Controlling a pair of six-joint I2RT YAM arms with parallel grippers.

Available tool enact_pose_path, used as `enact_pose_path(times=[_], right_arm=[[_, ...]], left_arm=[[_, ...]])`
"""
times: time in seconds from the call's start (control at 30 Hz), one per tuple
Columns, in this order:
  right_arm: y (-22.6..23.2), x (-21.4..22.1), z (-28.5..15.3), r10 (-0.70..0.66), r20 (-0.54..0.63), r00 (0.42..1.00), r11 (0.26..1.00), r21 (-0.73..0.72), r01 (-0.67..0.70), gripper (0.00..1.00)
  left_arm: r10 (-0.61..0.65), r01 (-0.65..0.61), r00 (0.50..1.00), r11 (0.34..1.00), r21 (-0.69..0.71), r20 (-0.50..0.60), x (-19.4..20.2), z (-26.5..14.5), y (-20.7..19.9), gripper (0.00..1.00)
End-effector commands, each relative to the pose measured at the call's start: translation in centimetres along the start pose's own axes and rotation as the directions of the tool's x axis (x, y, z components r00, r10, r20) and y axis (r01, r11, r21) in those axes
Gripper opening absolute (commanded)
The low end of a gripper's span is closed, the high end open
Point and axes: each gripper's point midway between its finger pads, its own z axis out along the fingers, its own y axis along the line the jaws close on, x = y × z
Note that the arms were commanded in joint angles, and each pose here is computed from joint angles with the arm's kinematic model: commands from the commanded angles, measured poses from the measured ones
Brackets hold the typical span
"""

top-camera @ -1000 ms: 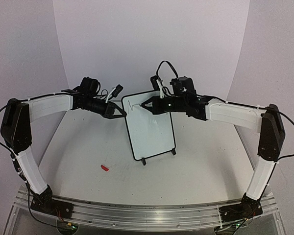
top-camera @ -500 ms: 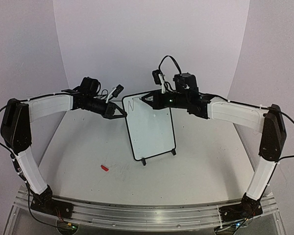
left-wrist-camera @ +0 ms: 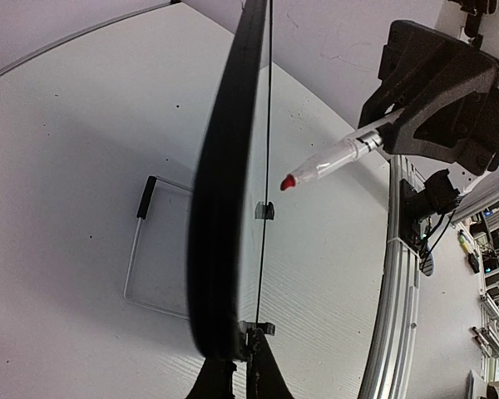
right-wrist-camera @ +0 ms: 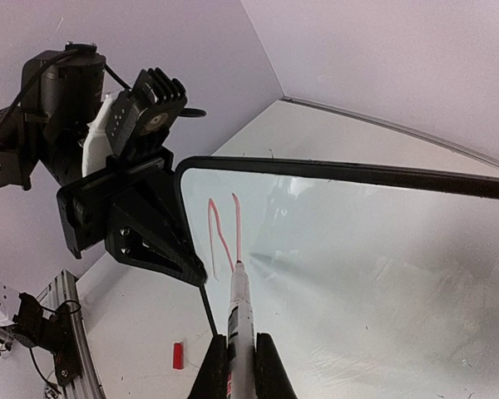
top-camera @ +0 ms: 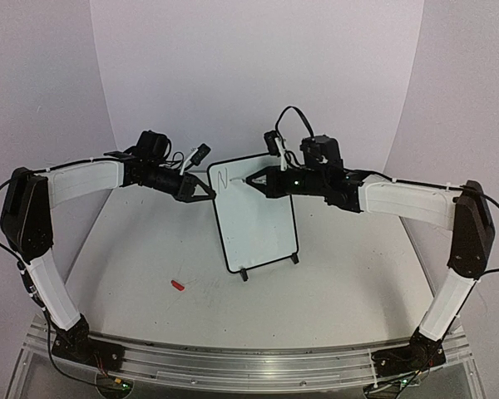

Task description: Write a sentence on the whiteboard

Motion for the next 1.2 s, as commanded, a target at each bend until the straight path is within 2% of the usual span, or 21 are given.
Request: enact_pose_path(times=[0.0, 0.4, 0.87, 1.17], right_arm=[[0.1, -2.2, -0.2, -0.015, 0.070, 0.997, 1.000, 0.009, 0.014, 0.00], [-0.6, -1.9, 0.7, -0.001, 0.063, 0.998, 1.000, 0.024, 0.000, 0.00], [-1.8, -2.6, -1.1, 0.002, 0.106, 0.994, 0.993, 0.117, -0.014, 0.00], [-1.3, -3.7, -1.1, -0.011, 0.124, 0.992, 0.996, 0.094, -0.001, 0.00]], left_arm=[[0.044, -0.044, 0.999, 0.999, -0.011, -0.017, 0.0, 0.2, -0.6, 0.00], [0.044, -0.045, 0.999, 0.999, -0.011, -0.019, 0.1, 0.3, -0.6, 0.00], [0.047, -0.047, 0.999, 0.999, -0.012, -0.017, 0.0, 0.2, -0.7, 0.00], [0.046, -0.046, 0.999, 0.999, -0.010, -0.019, 0.0, 0.2, -0.7, 0.00]])
